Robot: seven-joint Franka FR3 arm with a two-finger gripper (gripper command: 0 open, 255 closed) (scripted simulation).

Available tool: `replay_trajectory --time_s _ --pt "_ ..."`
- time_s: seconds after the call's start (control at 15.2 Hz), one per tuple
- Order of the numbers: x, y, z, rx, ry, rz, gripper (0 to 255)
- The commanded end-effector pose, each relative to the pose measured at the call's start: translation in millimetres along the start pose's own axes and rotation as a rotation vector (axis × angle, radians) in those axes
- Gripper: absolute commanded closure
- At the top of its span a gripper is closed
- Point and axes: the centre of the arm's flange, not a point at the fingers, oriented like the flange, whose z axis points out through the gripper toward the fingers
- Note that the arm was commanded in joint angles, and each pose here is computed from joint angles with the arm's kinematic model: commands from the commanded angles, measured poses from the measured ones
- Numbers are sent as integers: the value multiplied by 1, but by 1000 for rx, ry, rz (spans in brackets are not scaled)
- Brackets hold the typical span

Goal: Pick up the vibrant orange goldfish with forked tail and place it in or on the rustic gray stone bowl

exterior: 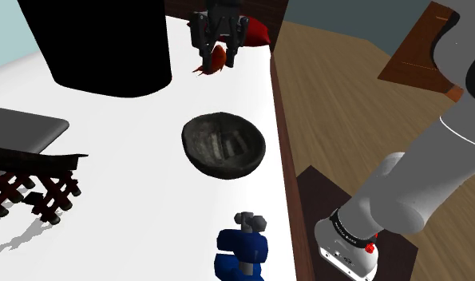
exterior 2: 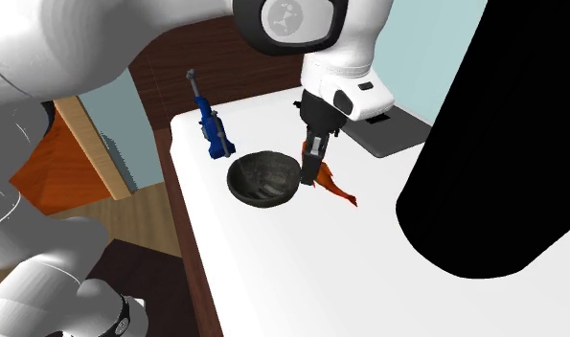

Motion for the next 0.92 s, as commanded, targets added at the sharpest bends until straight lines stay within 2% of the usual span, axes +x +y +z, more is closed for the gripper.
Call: replay_trajectory --time_s 0.0,0.66,0.86 --pt "-24 -9 6 0 0 1 255" --pt "-144 -59 29 0 0 1 255" --pt "-149 -61 40 0 0 1 255"
